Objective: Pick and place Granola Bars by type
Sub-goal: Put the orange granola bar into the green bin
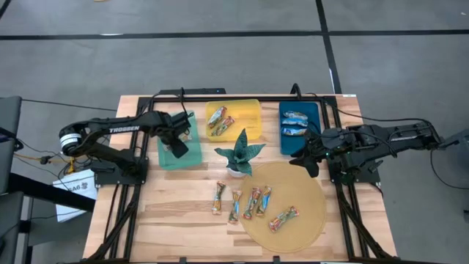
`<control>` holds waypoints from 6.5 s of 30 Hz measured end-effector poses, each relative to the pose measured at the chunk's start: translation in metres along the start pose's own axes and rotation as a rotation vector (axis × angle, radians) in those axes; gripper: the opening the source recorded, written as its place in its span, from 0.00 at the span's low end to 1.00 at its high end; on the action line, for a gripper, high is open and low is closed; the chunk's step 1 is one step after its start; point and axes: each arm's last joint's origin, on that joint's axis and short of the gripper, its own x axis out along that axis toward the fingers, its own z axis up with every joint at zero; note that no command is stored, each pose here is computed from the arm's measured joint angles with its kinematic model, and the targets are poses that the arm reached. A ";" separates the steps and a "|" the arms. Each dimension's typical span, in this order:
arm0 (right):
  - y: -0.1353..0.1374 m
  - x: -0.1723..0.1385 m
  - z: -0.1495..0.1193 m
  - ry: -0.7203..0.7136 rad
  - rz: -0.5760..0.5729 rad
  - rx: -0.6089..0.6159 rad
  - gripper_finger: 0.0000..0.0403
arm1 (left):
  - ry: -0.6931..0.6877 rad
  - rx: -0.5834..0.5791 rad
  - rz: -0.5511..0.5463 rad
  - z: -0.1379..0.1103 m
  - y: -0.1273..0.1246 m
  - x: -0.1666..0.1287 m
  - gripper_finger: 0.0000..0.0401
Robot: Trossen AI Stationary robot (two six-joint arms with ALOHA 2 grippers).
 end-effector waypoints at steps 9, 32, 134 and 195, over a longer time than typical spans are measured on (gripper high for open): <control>0.004 0.000 0.006 -0.073 0.027 0.010 0.42 | -0.105 -0.042 -0.042 0.016 -0.003 -0.025 0.36; 0.033 -0.014 -0.050 -0.371 0.550 -0.713 0.42 | -0.447 -0.127 -0.193 -0.007 -0.017 -0.087 0.36; -0.047 0.023 -0.135 -0.403 0.720 -0.657 0.42 | -0.242 -0.493 -0.472 -0.062 -0.226 -0.077 0.36; -0.047 0.023 -0.135 -0.403 0.720 -0.657 0.42 | 0.036 -0.403 -0.343 -0.014 -0.270 0.013 0.58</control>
